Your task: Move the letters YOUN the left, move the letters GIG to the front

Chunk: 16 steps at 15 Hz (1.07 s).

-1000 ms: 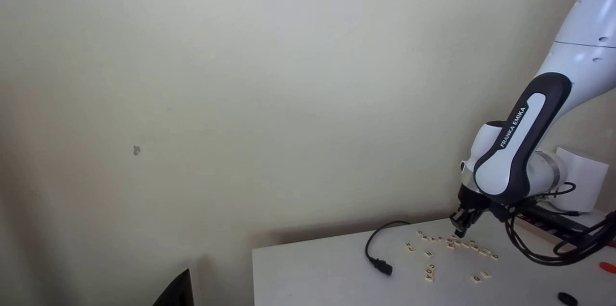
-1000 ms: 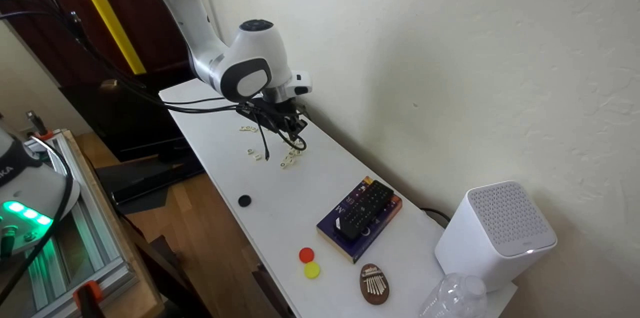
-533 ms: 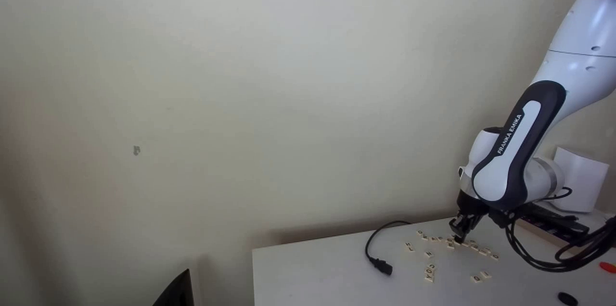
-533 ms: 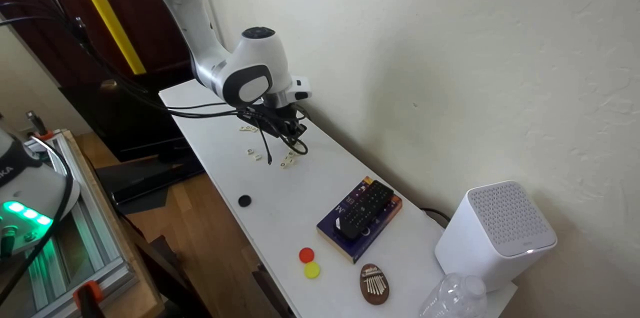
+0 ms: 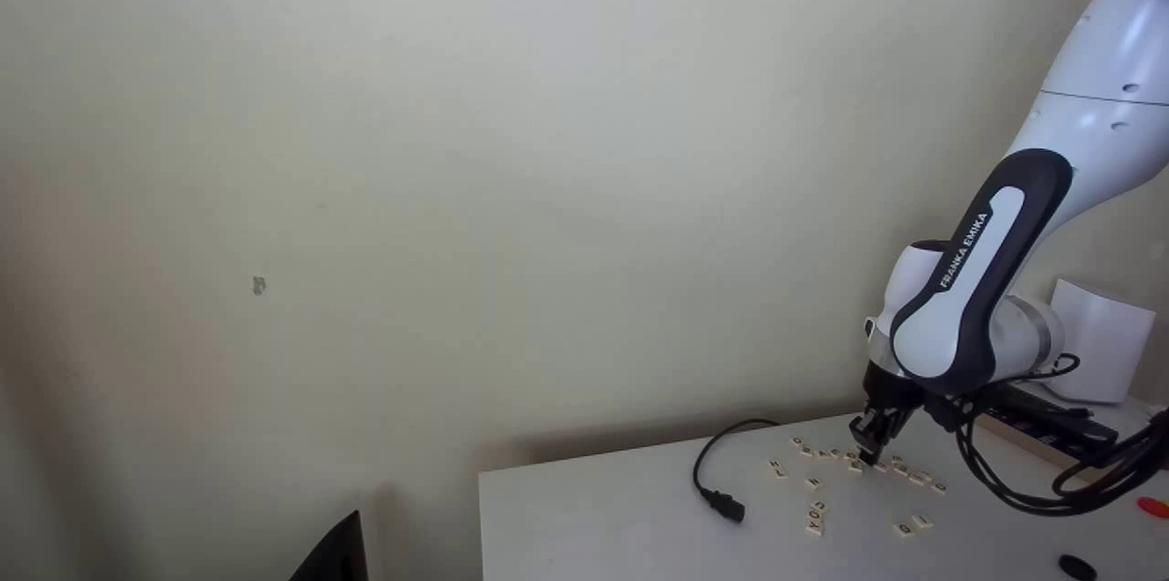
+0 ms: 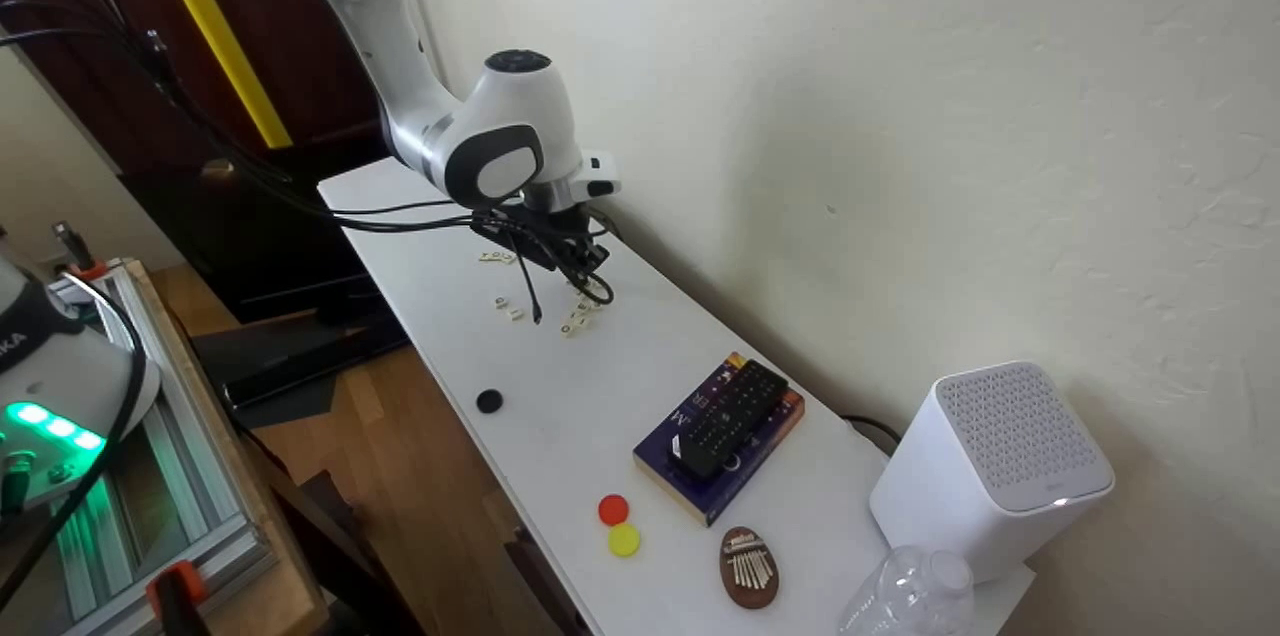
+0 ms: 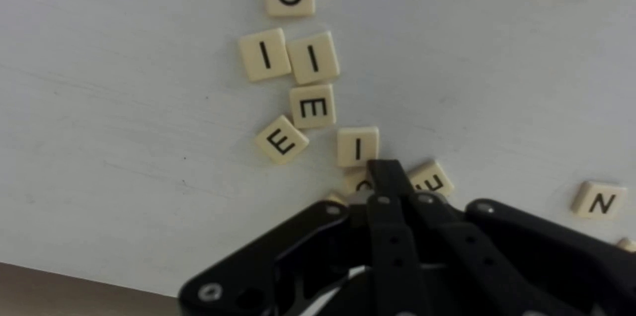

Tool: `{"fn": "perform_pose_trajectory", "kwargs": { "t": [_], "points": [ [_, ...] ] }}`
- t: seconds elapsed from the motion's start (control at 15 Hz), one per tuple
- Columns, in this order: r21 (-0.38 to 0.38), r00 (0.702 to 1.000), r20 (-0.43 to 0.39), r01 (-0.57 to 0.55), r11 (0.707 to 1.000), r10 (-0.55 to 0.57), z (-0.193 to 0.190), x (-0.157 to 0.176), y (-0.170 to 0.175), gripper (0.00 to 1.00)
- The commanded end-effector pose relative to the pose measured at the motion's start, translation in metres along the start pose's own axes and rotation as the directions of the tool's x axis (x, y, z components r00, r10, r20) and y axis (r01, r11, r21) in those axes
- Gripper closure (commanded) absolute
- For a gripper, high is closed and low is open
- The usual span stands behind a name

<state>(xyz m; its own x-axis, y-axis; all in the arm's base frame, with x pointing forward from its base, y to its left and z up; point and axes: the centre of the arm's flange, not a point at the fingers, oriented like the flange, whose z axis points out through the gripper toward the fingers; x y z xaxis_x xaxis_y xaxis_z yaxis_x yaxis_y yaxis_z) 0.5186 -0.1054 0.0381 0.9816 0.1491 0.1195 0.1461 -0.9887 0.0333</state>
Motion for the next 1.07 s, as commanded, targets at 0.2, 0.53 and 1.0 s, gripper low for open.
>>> {"fn": "perform_pose_trajectory", "kwargs": {
  "t": [0.2, 0.53, 1.0],
  "points": [
    [0.044, 0.995, 0.093, -0.052, 0.998, 0.047, 0.017, -0.012, -0.001, 1.00],
    [0.018, 0.992, 0.112, -0.060, 0.998, 0.058, 0.019, -0.020, 0.009, 1.00],
    [0.032, 0.992, -0.021, -0.126, 0.991, 0.127, -0.003, -0.022, 0.021, 1.00]
  ]
}}
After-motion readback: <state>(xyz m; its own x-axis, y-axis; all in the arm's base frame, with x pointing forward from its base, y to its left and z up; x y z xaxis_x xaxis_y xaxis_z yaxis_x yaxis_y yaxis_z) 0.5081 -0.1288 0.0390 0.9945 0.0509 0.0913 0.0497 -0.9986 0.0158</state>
